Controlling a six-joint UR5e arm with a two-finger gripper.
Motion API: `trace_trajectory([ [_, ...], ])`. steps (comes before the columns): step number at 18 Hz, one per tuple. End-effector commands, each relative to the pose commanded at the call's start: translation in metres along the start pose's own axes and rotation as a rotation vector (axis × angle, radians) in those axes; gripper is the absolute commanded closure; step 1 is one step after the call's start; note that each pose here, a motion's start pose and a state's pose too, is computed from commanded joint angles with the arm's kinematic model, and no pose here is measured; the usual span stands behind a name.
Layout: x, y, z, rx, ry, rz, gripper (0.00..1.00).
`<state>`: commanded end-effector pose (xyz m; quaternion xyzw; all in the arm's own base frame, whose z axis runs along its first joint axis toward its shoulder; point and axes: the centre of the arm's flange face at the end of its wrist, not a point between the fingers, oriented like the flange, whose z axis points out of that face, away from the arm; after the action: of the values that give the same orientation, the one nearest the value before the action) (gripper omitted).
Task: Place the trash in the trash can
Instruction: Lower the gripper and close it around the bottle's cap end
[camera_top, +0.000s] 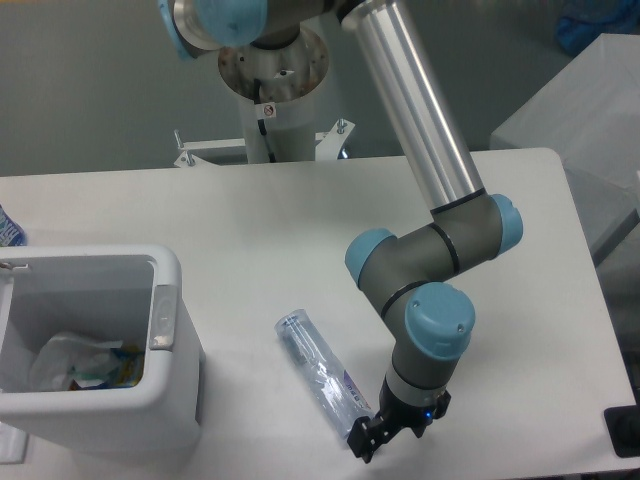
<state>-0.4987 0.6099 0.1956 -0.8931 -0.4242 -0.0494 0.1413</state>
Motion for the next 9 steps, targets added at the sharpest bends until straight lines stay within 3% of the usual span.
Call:
trace_trajectory([
  [3,0.0041,0.0027,0.0026,-0.006,0.0,0.003,0.14],
  [6,0.0058,0.0049,0.0038,-0.009,-0.015,0.009,0.3],
  [9,0.0049,0.0066,0.0057,-0.015,-0.02,0.009,0.39],
])
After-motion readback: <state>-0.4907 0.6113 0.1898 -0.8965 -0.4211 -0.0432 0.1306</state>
